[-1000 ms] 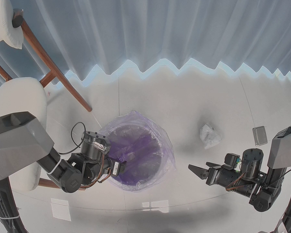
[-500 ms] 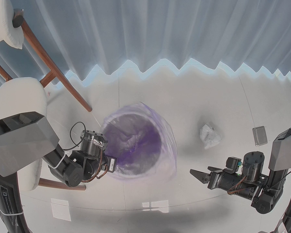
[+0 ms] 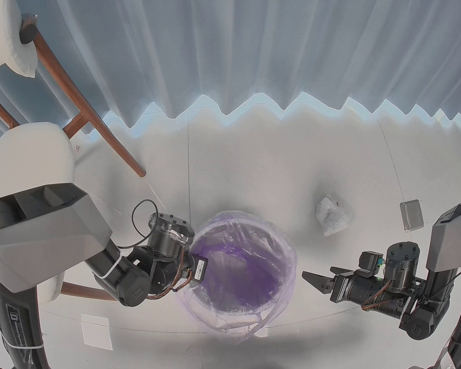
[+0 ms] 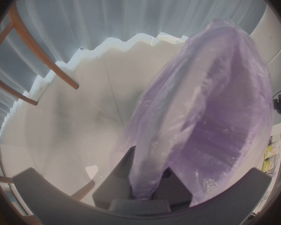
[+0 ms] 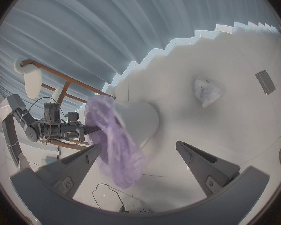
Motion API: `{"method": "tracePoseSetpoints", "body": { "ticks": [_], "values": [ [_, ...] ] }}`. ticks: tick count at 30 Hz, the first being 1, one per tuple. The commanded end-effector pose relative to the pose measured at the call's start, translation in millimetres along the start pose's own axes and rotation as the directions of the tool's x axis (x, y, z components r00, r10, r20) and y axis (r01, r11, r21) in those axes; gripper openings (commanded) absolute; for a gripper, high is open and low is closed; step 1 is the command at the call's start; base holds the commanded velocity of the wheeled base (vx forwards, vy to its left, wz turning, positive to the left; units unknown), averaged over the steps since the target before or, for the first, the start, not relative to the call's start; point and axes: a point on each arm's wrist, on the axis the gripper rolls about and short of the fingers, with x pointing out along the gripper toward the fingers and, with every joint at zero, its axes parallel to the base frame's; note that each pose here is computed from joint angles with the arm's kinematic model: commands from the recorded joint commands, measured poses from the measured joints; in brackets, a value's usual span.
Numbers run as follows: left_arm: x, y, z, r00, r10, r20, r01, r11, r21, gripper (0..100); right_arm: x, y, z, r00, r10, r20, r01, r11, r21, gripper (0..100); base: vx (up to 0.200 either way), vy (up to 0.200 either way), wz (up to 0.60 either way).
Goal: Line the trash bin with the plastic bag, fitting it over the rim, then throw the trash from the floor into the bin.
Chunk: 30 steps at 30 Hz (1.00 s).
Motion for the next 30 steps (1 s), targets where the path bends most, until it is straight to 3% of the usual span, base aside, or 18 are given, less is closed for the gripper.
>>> {"method": "tracePoseSetpoints", "body": {
  "ticks": [1, 11, 12, 21, 30],
  "values": [
    [6, -10, 4, 1.0, -0.017, 0.017, 0.016, 1.0, 0.008, 0, -1, 1, 2, 1.0, 0.008, 0.016, -0.008, 1.0, -0.002, 100, 0.0, 0.0, 0.0],
    [8, -5, 12, 0.998, 0.039, 0.044, -0.039, 0.999, -0.009, 0, 0, -1, 2, 1.0, 0.003, 0.015, -0.003, 1.0, 0.0, 100, 0.0, 0.0, 0.0],
    [9, -5, 12, 0.998, 0.038, 0.045, -0.037, 0.999, -0.01, 100, 0, -1, 2, 1.0, 0.003, 0.015, -0.003, 1.0, 0.0, 100, 0.0, 0.0, 0.0],
    [0, 4, 27, 0.995, 0.051, 0.087, -0.049, 0.998, -0.033, 100, 1, -1, 3, 1.0, 0.001, 0.021, -0.001, 1.0, 0.001, 100, 0.0, 0.0, 0.0],
    [-33, 16, 55, 0.98, 0.064, 0.189, -0.052, 0.996, -0.071, 100, 15, 3, 13, 0.997, 0.033, 0.073, -0.032, 0.999, -0.016, 100, 0.0, 0.0, 0.0]
  ]
}}
